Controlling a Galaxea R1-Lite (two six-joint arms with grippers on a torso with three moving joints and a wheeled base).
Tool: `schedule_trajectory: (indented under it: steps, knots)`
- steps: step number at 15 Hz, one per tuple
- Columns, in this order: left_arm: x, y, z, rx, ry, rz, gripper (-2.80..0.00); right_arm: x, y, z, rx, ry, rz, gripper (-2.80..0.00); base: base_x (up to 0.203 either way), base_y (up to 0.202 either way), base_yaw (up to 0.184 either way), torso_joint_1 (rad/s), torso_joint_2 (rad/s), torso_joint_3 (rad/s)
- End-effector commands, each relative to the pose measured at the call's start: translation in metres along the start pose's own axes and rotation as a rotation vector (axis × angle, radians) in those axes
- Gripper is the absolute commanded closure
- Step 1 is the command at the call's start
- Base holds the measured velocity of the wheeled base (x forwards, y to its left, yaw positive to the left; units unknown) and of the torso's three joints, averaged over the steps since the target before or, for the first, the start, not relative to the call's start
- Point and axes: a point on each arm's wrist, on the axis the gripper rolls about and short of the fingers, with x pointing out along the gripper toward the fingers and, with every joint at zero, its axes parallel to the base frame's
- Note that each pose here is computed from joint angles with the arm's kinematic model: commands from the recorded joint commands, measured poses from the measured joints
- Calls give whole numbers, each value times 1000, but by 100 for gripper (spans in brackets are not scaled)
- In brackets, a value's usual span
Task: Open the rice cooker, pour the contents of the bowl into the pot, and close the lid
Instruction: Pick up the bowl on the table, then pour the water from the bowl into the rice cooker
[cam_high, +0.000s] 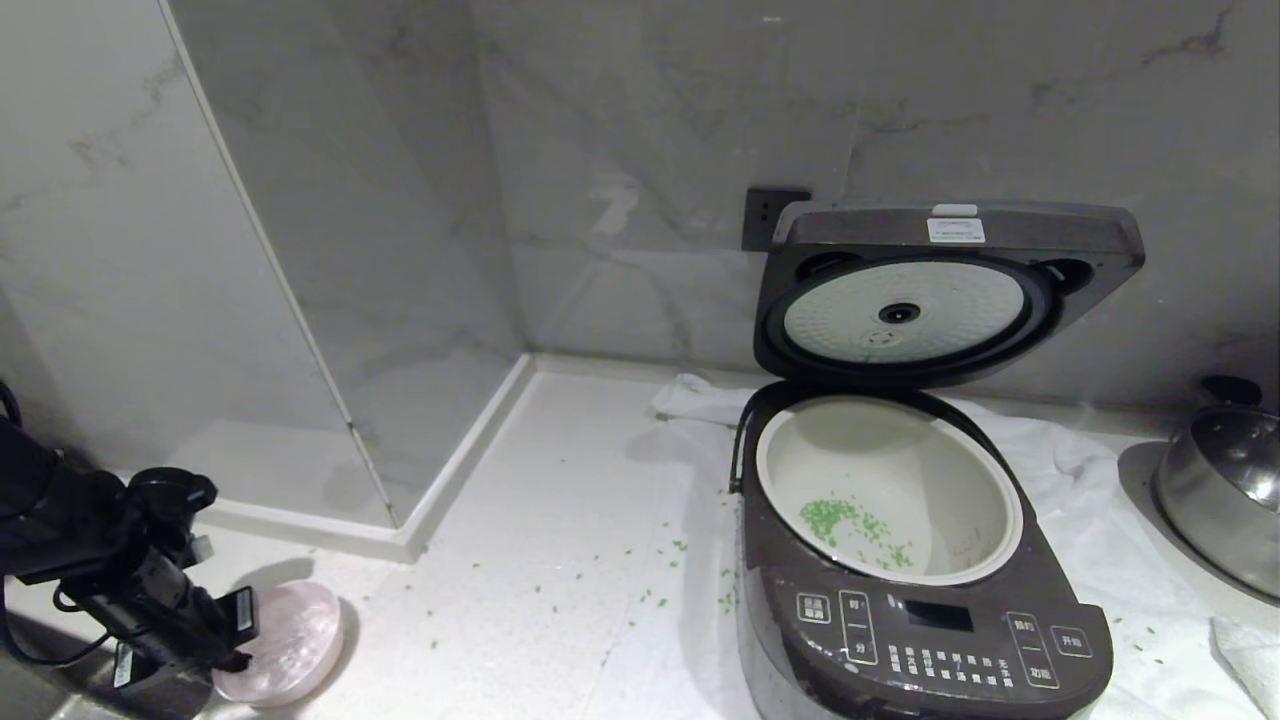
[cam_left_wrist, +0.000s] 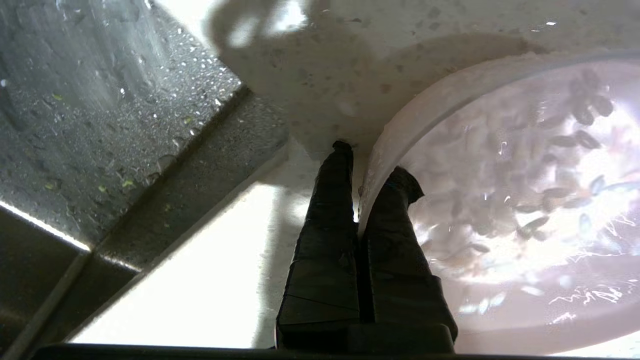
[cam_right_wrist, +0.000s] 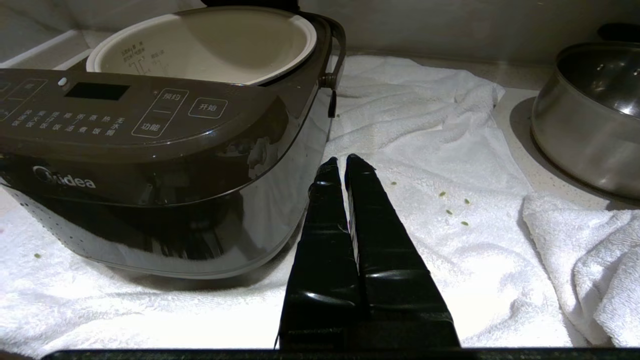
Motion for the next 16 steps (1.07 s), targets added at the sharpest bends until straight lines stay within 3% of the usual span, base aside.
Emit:
schedule_trajectory:
  steps: [1, 3, 8, 16]
  knots:
    - [-7, -6, 0, 18, -19, -11, 0, 0, 0, 0, 0, 1, 1, 0, 0, 0, 0, 0, 0, 0]
    - [-17, -14, 2, 41, -47, -22, 0, 0, 0, 0, 0, 1, 0, 0, 0, 0, 0, 0, 0, 0]
    - [-42, -37, 4, 94, 9, -53, 0, 0, 0, 0, 0, 1, 2, 0, 0, 0, 0, 0, 0, 0]
    - [-92, -105, 5, 219, -6, -107, 0, 0, 0, 0, 0, 0, 0, 0, 0, 0, 0, 0, 0, 0]
